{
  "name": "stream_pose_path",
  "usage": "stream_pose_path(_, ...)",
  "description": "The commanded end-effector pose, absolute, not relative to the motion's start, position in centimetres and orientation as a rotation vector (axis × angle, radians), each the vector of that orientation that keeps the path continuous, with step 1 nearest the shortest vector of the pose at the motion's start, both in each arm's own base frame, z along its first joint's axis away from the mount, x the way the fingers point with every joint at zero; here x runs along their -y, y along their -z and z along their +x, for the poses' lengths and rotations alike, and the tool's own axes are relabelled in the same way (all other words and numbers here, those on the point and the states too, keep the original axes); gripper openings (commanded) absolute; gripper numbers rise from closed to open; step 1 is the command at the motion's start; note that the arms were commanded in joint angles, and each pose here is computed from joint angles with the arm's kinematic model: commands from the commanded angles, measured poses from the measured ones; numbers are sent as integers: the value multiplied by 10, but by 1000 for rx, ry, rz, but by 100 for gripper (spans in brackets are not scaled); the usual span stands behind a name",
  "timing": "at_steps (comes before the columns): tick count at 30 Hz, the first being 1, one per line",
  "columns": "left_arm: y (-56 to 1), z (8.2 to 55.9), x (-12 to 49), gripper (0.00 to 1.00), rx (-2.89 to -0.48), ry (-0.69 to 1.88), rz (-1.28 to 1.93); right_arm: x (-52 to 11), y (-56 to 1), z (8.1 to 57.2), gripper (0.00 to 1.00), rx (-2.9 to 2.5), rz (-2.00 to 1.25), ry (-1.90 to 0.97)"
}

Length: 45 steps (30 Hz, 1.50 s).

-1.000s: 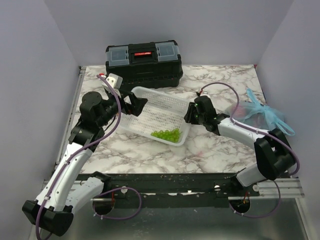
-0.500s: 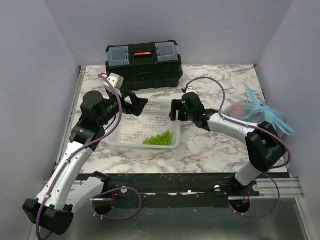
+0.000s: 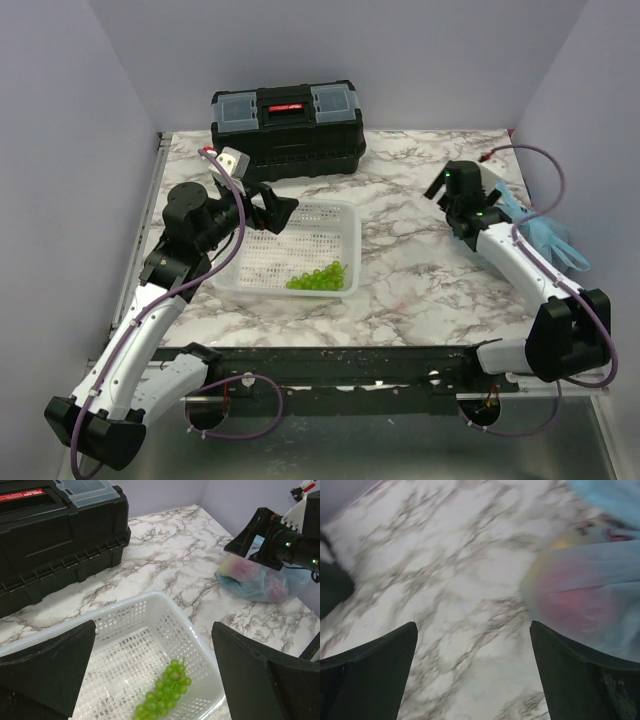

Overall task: Take the fake fruits out of the plastic bag
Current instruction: Adjust the bin at the center of the board, then move the plastic bag to the center of the board.

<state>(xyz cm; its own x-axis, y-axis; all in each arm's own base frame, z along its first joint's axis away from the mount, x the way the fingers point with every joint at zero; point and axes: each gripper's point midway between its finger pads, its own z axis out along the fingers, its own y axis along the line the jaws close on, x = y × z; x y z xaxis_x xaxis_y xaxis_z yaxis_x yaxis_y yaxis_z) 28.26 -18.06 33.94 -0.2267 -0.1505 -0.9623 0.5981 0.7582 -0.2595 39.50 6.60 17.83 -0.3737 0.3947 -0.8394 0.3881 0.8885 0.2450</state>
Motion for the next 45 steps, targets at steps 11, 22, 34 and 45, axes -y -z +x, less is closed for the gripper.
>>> stream_pose_path(11, -341, 272, 189, 99, -1652, 752, 398, 101, -163, 341, 100, -1718, 1206, 523)
stream_pose_path(22, -334, 275, 192, 99, -1674, 753, 409, 113, -138, 358, 98, -1775, 1175, 583)
stream_pose_path(34, -330, 273, 201, 99, -1692, 798, 427, 111, -119, 352, 44, -1830, 1103, 584)
stream_pose_path(45, -323, 275, 206, 99, -1721, 821, 434, 57, -111, 364, 1, -2013, 935, 262)
